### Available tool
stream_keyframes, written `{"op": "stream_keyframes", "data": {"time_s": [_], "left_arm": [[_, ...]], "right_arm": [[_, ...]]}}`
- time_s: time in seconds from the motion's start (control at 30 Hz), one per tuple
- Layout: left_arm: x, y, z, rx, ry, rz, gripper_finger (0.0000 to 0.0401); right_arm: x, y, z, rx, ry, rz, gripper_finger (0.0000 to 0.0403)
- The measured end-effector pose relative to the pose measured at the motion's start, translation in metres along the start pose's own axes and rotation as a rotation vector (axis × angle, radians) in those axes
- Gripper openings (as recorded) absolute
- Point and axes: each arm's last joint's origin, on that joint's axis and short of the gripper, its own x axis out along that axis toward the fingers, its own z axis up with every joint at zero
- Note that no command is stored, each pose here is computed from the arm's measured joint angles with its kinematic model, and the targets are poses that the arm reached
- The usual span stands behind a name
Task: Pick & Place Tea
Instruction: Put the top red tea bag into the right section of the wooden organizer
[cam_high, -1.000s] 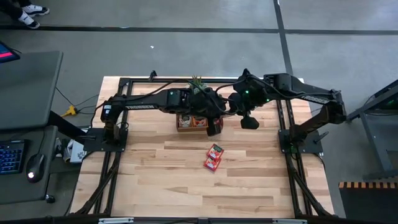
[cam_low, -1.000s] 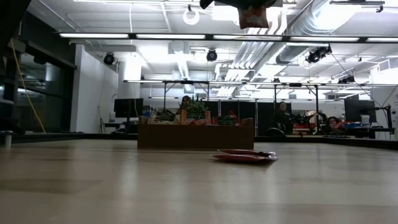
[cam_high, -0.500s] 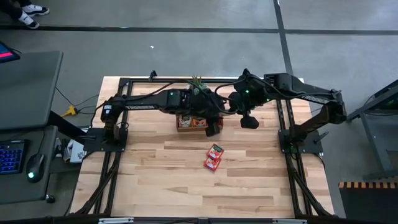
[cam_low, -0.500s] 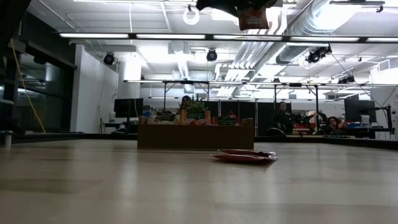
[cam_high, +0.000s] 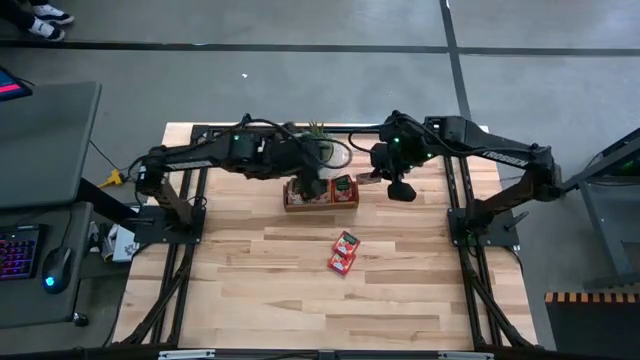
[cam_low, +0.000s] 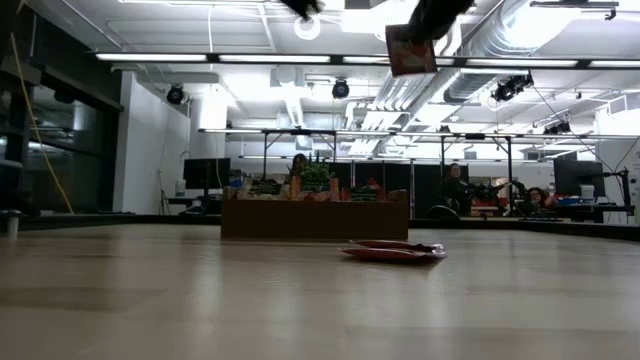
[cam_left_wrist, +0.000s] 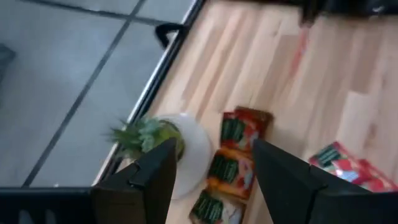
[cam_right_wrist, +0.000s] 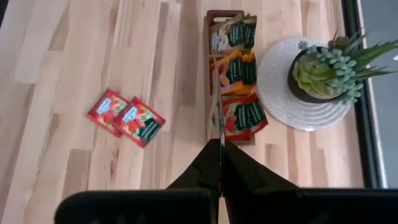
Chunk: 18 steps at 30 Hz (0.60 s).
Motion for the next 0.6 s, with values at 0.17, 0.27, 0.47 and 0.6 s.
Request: {"op": "stream_keyframes", "data": {"time_s": [0.17, 0.27, 0.47, 0.6], "left_arm": [[-0.013, 0.021, -0.025, -0.081, -0.043, 0.028, 0.0204], [-0.014, 0.028, -0.055, -0.112, -0.033, -0.006, 0.0204], [-0.007, 0.037, -0.107, -0.305, -0.168, -0.071, 0.0204], [-0.004, 0.039, -0.145, -0.382, -0.193, -0.098, 0.0204]], "right_arm": [[0.022, -0.008, -0.023, 0.049, -0.079, 0.004, 0.0], [0.043, -0.011, -0.033, 0.069, -0.087, 0.002, 0.0], [0.083, -0.02, -0.043, 0.103, -0.104, 0.052, 0.0], [0.103, -0.029, -0.045, 0.123, -0.09, 0.06, 0.0]]}}
